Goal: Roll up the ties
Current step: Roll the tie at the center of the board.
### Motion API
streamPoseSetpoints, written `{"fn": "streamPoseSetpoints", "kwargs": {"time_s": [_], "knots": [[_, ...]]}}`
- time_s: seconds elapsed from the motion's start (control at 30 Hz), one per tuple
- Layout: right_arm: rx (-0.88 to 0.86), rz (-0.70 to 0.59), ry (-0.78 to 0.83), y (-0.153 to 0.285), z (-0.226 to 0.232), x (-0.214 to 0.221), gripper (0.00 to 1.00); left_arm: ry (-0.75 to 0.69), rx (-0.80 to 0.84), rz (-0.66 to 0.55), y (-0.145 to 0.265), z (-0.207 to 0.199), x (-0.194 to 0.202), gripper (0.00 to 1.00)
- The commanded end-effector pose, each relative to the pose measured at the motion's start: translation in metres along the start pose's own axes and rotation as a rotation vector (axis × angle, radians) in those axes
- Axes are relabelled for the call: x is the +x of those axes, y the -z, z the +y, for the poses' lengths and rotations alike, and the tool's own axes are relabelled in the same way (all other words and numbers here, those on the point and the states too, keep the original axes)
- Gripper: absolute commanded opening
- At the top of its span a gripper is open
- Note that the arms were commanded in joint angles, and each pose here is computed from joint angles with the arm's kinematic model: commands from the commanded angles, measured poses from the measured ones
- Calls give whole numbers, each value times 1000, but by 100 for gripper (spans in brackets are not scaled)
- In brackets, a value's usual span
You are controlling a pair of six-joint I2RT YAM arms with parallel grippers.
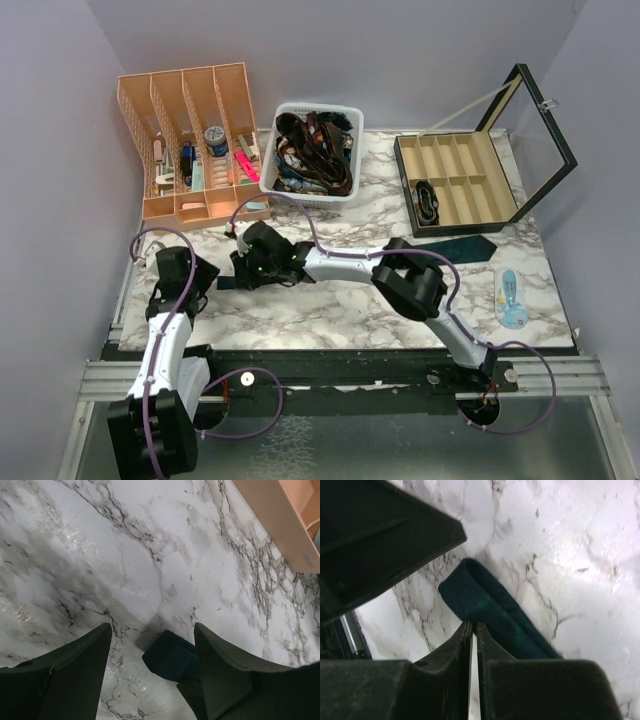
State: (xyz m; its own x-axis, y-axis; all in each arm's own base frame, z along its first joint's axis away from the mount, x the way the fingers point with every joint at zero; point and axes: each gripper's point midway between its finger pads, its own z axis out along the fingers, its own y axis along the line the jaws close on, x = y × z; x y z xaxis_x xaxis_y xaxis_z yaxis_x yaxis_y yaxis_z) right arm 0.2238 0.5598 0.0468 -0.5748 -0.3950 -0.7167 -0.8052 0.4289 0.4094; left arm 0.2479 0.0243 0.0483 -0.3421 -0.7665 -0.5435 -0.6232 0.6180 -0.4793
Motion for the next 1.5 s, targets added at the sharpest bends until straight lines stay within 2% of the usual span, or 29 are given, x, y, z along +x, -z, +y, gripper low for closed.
{"fn": "streamPoseSetpoints", "kwargs": {"time_s": [0.0, 0.17, 0.4, 0.7, 0.9, 1.07, 1.2, 1.3, 1.47], "knots": [[20, -13, 39, -14, 0, -12, 13, 43, -65, -71, 8, 13, -12, 67], [12, -31, 40, -14, 3, -19, 13, 52, -72, -88, 11, 13, -15, 66], [17, 4, 5, -30, -1, 0, 13, 44, -76, -84, 10, 11, -17, 64], [148, 24, 61, -51, -31, -3, 13, 26, -34, -47, 10, 5, -10, 59], [115, 17, 85, -35, -25, -17, 14, 22, -17, -35, 7, 5, -5, 57], [-3, -29, 170, -3, 5, -50, 23, -23, 50, -33, 1, -5, -4, 57], [-8, -74, 255, 19, 5, -68, 26, -55, 108, -23, -2, -15, -2, 56], [-12, -47, 227, 27, -9, -65, 24, -77, 169, -6, -1, -25, 1, 52], [-46, 14, 195, 34, -12, -40, 22, -89, 168, 0, 0, -22, 5, 52]]}}
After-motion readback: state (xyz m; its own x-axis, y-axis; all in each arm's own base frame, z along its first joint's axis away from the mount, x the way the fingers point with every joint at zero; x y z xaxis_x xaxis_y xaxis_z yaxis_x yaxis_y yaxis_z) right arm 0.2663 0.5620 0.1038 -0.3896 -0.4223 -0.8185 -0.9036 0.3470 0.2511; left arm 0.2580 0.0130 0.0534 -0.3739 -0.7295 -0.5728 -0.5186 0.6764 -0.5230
